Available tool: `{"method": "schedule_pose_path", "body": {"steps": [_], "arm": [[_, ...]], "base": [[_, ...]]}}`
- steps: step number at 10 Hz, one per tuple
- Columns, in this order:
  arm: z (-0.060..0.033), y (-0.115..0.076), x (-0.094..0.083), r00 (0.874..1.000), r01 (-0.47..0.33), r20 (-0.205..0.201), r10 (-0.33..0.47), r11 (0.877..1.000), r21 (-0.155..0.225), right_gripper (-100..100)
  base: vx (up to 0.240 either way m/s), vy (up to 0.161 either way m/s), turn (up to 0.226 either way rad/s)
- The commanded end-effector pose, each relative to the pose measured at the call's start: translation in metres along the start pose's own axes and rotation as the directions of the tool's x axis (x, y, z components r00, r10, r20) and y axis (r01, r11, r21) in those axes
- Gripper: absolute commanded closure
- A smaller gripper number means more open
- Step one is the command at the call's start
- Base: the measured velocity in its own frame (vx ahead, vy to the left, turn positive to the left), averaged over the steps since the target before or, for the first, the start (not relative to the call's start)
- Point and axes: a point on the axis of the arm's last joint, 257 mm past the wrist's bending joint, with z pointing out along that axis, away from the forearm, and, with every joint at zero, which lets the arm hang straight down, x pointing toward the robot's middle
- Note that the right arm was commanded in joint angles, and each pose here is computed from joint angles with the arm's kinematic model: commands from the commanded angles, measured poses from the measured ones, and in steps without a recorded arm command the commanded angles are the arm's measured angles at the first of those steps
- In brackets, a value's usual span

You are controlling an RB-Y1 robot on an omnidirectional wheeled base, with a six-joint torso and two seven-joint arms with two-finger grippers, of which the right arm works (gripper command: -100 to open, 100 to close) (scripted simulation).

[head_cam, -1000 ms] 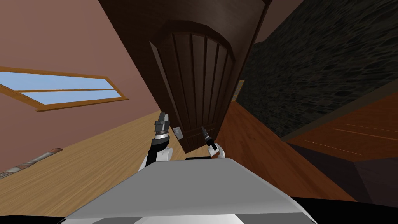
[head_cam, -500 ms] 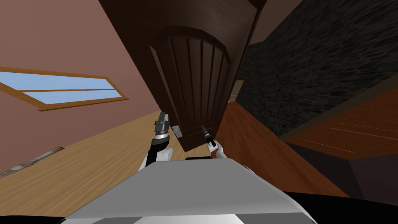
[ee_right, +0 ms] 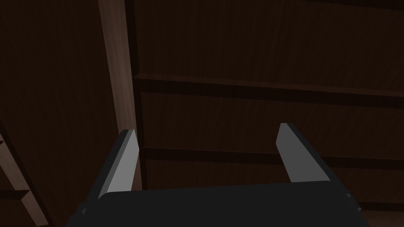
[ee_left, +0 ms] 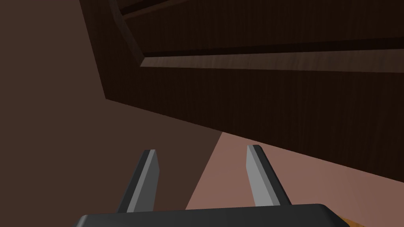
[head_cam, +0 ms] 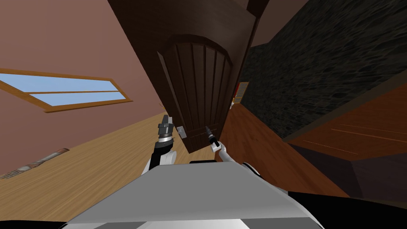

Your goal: Push the door open

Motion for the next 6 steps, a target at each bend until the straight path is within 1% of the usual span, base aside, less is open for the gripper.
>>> {"method": "schedule_pose_path", "body": {"steps": [1, 5, 6], "arm": [[0.0094, 0.005, -0.001, 1.0, -0.008, 0.005, 0.008, 1.0, -0.004, -100], [0.0263, 0.014, 0.001, 1.0, -0.025, 0.012, 0.026, 1.0, -0.012, -100], [0.032, 0.018, 0.003, 0.999, -0.033, 0.013, 0.034, 0.999, -0.015, -100]], "base": [[-0.088, -0.003, 0.005], [-0.109, 0.023, 0.006], [-0.156, 0.065, 0.014]]}}
